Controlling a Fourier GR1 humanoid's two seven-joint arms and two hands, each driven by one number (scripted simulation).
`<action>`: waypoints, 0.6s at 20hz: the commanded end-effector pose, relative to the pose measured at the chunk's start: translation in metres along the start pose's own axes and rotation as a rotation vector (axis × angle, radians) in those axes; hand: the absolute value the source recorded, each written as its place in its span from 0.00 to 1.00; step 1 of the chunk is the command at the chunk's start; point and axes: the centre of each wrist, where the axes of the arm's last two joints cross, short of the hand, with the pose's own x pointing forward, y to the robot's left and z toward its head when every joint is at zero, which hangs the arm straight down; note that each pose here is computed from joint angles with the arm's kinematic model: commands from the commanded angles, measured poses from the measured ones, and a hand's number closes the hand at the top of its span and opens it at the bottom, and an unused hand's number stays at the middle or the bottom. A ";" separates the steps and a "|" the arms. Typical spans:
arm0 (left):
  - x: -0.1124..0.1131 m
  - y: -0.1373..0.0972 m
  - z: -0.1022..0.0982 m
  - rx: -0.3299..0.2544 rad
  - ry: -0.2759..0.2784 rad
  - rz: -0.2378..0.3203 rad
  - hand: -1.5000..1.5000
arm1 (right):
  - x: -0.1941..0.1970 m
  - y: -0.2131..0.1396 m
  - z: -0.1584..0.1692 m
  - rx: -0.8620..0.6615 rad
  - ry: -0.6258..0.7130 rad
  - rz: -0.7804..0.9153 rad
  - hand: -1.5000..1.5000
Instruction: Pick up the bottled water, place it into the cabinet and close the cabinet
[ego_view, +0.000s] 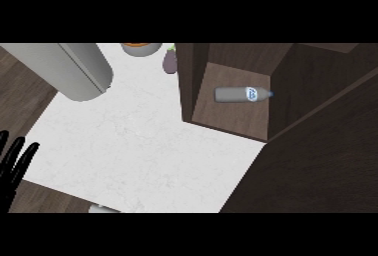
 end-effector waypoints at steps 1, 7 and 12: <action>0.003 0.003 -0.002 -0.009 0.000 -0.004 0.00 | 0.000 0.009 -0.019 0.053 -0.025 -0.048 1.00; 0.003 0.006 0.000 -0.004 0.003 0.001 0.00 | -0.012 0.014 -0.022 0.069 -0.024 -0.164 1.00; 0.008 0.004 -0.006 -0.041 -0.017 0.004 0.00 | -0.020 0.016 -0.026 0.112 -0.072 -0.263 1.00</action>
